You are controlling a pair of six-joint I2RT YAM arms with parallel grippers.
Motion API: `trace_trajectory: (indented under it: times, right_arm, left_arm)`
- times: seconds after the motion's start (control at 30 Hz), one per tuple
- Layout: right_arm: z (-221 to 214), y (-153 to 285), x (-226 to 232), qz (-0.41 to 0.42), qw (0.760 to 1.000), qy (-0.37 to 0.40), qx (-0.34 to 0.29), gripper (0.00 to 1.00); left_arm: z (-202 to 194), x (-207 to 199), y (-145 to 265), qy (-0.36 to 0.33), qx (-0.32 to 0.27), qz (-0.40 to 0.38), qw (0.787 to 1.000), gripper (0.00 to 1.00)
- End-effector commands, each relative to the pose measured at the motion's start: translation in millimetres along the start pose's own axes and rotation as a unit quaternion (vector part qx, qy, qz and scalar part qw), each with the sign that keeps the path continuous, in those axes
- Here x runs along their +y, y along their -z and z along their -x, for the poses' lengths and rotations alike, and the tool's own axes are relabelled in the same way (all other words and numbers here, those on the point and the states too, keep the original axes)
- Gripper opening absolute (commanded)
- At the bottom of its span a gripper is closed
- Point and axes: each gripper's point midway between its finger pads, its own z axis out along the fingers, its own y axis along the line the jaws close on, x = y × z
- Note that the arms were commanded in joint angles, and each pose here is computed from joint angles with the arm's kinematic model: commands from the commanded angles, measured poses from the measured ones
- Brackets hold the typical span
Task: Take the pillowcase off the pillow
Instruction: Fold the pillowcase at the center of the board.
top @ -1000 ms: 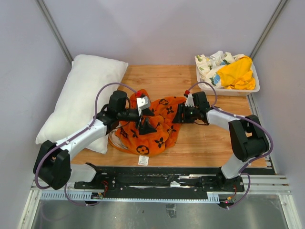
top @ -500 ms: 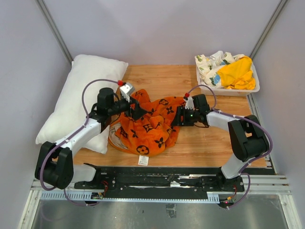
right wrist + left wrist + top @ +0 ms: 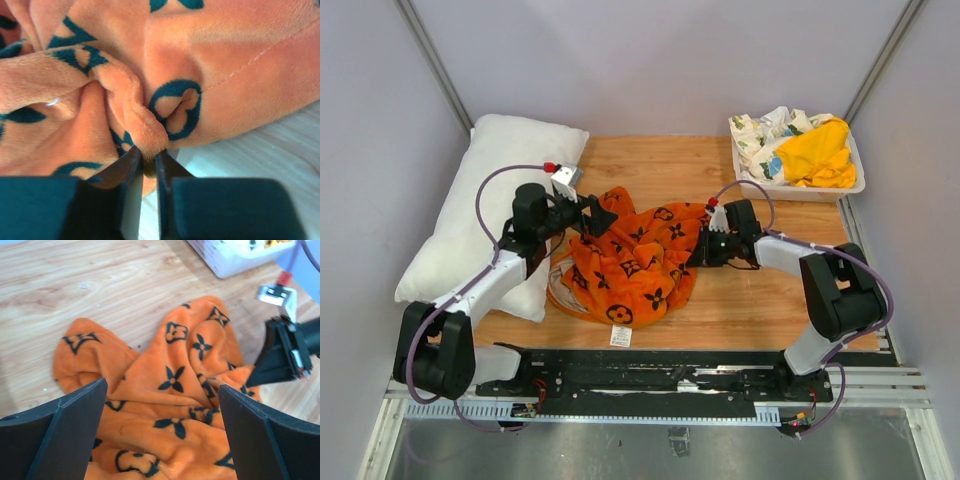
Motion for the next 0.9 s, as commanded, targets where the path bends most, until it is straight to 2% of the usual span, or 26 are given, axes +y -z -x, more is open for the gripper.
trace_trajectory:
  times: [0.0, 0.03, 0.13, 0.2, 0.3, 0.47, 0.53, 0.63, 0.87]
  right_arm:
    - [18.3, 21.4, 7.8, 0.002, 0.999, 0.01, -0.031, 0.05]
    - [20.0, 25.9, 10.6, 0.002, 0.999, 0.013, -0.033, 0.02]
    - [27.5, 46.8, 20.8, -0.003, 0.999, 0.02, -0.043, 0.01]
    - [35.6, 71.2, 15.3, -0.036, 0.997, 0.011, -0.067, 0.01]
    - [50.9, 119.0, -15.8, -0.088, 0.984, -0.06, -0.141, 0.01]
    - [51.7, 183.3, -80.3, -0.156, 0.935, -0.208, -0.242, 0.01]
    - [49.2, 190.4, -91.0, -0.165, 0.926, -0.228, -0.252, 0.01]
    - [47.2, 186.1, -92.1, -0.16, 0.928, -0.235, -0.24, 0.01]
    - [41.8, 176.1, -94.4, -0.152, 0.936, -0.228, -0.219, 0.01]
  left_arm:
    - [18.3, 30.1, 9.1, 0.018, -0.042, 0.073, 0.996, 0.98]
    - [17.3, 36.9, 10.0, 0.024, -0.042, 0.089, 0.995, 0.98]
    - [10.5, 56.4, 11.2, 0.037, -0.032, 0.136, 0.989, 0.98]
    - [-1.0, 66.6, 9.6, 0.044, -0.006, 0.159, 0.986, 0.98]
    - [-22.3, 78.1, 5.8, 0.062, 0.031, 0.184, 0.981, 0.95]
    - [-57.8, 74.0, -6.1, 0.075, 0.067, 0.196, 0.976, 0.92]
    - [-72.9, 66.0, -13.1, 0.071, 0.087, 0.193, 0.975, 0.91]
    - [-91.2, 53.4, -17.9, 0.082, 0.104, 0.186, 0.974, 0.9]
    - [-115.8, 24.2, -6.0, 0.151, 0.084, 0.145, 0.974, 0.9]
